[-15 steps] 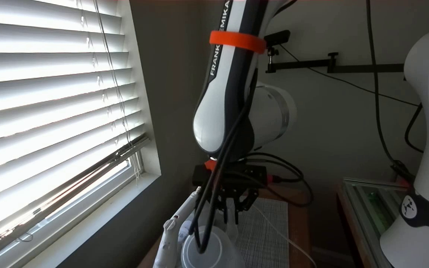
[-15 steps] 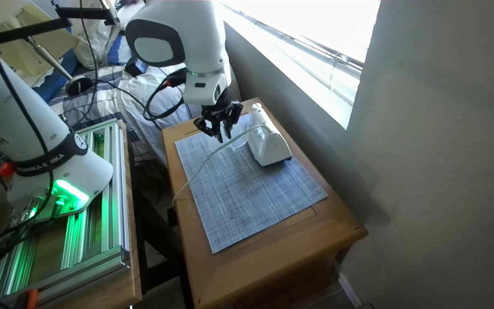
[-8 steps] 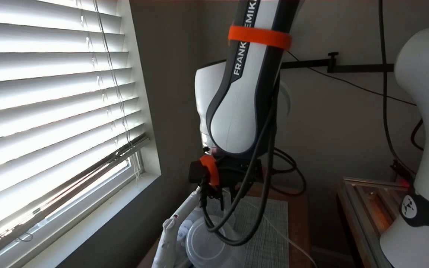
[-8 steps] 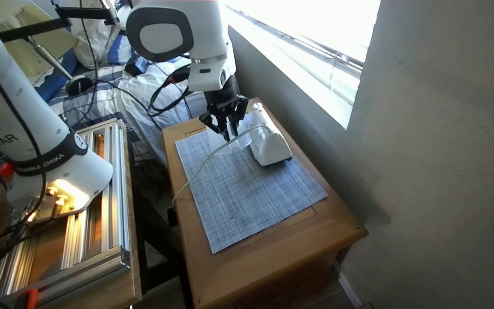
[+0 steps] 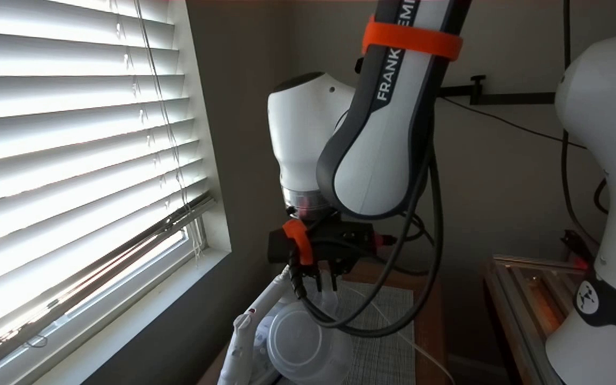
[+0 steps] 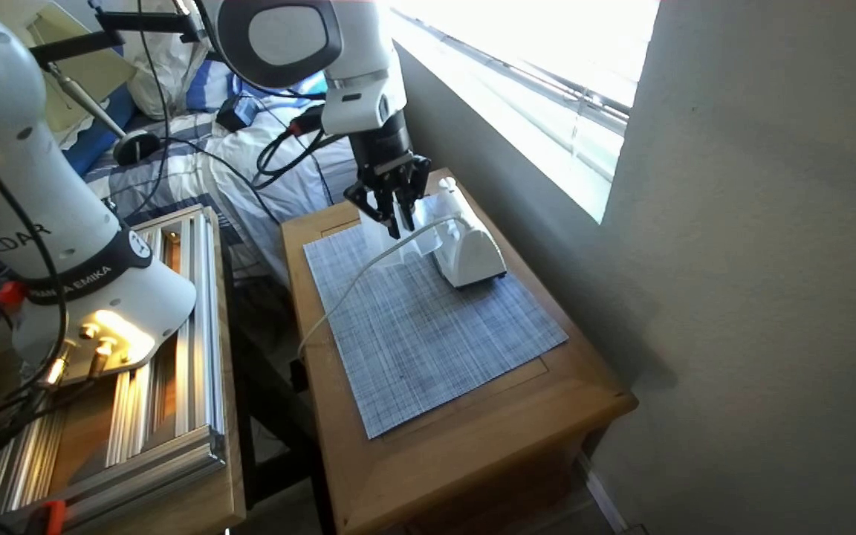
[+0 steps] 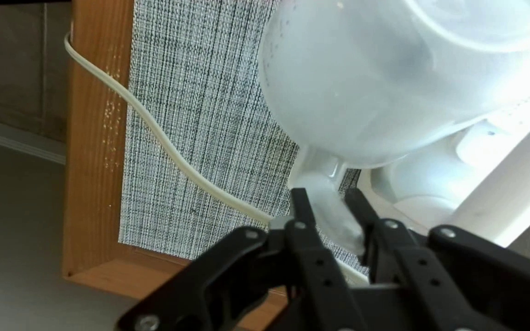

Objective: Place the jug upright.

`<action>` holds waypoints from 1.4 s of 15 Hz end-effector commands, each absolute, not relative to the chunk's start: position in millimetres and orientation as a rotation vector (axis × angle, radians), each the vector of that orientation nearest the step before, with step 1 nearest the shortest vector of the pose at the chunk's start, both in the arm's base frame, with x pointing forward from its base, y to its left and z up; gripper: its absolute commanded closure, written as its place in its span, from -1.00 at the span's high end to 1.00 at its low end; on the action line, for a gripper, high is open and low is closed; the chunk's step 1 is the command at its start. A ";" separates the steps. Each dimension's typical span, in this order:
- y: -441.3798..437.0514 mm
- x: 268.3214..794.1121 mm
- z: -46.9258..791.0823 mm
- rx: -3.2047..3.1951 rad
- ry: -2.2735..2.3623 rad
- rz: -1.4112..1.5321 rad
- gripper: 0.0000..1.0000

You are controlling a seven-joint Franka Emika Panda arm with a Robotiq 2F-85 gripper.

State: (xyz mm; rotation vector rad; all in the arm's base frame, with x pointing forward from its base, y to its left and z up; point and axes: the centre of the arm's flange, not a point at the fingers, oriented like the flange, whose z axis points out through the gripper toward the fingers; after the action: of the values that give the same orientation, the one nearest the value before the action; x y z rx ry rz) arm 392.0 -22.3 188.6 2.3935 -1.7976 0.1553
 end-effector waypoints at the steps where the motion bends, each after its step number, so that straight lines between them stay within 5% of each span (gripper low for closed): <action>1: -2.3 376.0 212.5 2.311 -1.763 0.202 -0.88; 21: 56.3 374.1 220.6 2.234 -1.541 0.422 -0.88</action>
State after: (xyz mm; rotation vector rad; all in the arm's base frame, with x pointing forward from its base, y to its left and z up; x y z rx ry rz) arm 384.8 50.9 205.1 2.2982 -1.5668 0.3855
